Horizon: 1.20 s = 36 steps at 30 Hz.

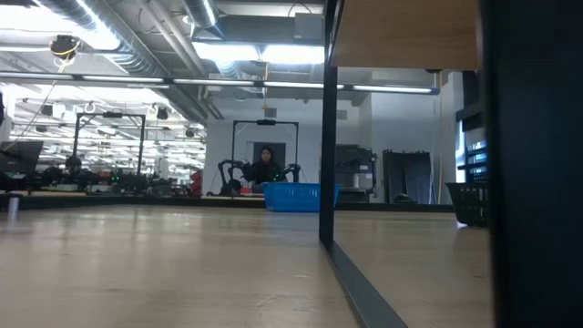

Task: Stack baskets on shelf by color
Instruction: Stack the red bin on top of the red bins on the shelf

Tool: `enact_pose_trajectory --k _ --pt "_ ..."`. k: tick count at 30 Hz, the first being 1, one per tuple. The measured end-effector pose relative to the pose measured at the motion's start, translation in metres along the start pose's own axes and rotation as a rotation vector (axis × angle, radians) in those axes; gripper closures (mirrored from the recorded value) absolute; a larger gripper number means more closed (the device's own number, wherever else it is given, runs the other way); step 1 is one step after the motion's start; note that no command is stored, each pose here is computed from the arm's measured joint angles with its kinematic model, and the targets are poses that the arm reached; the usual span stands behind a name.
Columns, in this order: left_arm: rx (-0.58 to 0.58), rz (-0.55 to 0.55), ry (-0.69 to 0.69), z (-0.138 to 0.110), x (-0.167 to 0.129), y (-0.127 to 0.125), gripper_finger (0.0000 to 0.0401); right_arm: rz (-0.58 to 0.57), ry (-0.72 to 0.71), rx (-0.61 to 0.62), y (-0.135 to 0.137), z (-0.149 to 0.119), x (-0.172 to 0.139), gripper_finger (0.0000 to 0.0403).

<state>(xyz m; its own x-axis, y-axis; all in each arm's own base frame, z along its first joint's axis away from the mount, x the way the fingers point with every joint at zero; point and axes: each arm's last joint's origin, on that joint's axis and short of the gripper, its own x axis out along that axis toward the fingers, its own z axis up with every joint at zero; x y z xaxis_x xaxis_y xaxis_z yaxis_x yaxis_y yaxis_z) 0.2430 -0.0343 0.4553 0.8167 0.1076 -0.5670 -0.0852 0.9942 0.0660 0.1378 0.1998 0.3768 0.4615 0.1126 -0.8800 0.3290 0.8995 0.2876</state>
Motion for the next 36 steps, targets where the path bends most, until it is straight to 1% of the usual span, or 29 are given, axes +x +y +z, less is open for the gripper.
enact_pose_trajectory --k 6,9,11,15,17,20,24,27,29,31,32,34,36 --pt "0.000 0.000 0.000 0.000 0.000 0.000 0.0361 0.034 -0.068 0.008 0.000 0.007 -0.014 0.0328" --pt "0.000 0.000 0.000 0.000 0.000 0.000 0.0361 0.064 -0.071 0.027 0.001 0.009 -0.021 0.0328" --pt "0.000 0.000 0.000 0.000 0.000 0.000 0.0361 0.086 -0.037 0.030 0.002 0.010 -0.024 0.0328" --pt "0.000 0.000 0.000 0.000 0.000 0.000 0.0361 0.111 0.090 0.037 0.002 0.009 -0.024 0.0328" --pt "0.000 0.000 0.000 0.000 0.000 0.000 0.0361 0.115 0.130 0.044 0.002 0.011 -0.023 0.0328" --pt "0.000 0.000 0.000 0.000 0.000 0.000 0.0361 0.114 0.138 0.060 0.000 0.015 -0.021 0.0328" --pt "-0.001 0.000 -0.002 0.000 0.000 0.000 0.0361 0.110 0.129 0.026 -0.001 0.021 -0.019 0.0327" --pt "-0.001 0.000 -0.004 0.000 0.000 0.000 0.0361 0.120 0.166 0.028 -0.003 0.024 -0.019 0.0326" --pt "-0.001 0.000 -0.004 0.000 0.000 0.000 0.0361 0.150 0.234 0.041 -0.005 0.025 -0.021 0.0324" --pt "-0.001 0.000 -0.004 0.000 0.000 0.000 0.0361 0.210 0.334 0.079 -0.006 0.027 -0.024 0.0324" --pt "-0.001 0.000 -0.004 0.000 0.000 0.000 0.0361 0.239 0.362 0.096 -0.005 0.028 -0.026 0.0325" --pt "-0.001 0.000 -0.004 0.000 0.000 0.000 0.0360 0.280 0.379 0.109 -0.002 0.029 -0.027 0.0331" --pt "-0.003 0.001 -0.004 0.000 0.000 0.001 0.0360 0.320 0.382 0.091 0.001 0.030 -0.028 0.0336"
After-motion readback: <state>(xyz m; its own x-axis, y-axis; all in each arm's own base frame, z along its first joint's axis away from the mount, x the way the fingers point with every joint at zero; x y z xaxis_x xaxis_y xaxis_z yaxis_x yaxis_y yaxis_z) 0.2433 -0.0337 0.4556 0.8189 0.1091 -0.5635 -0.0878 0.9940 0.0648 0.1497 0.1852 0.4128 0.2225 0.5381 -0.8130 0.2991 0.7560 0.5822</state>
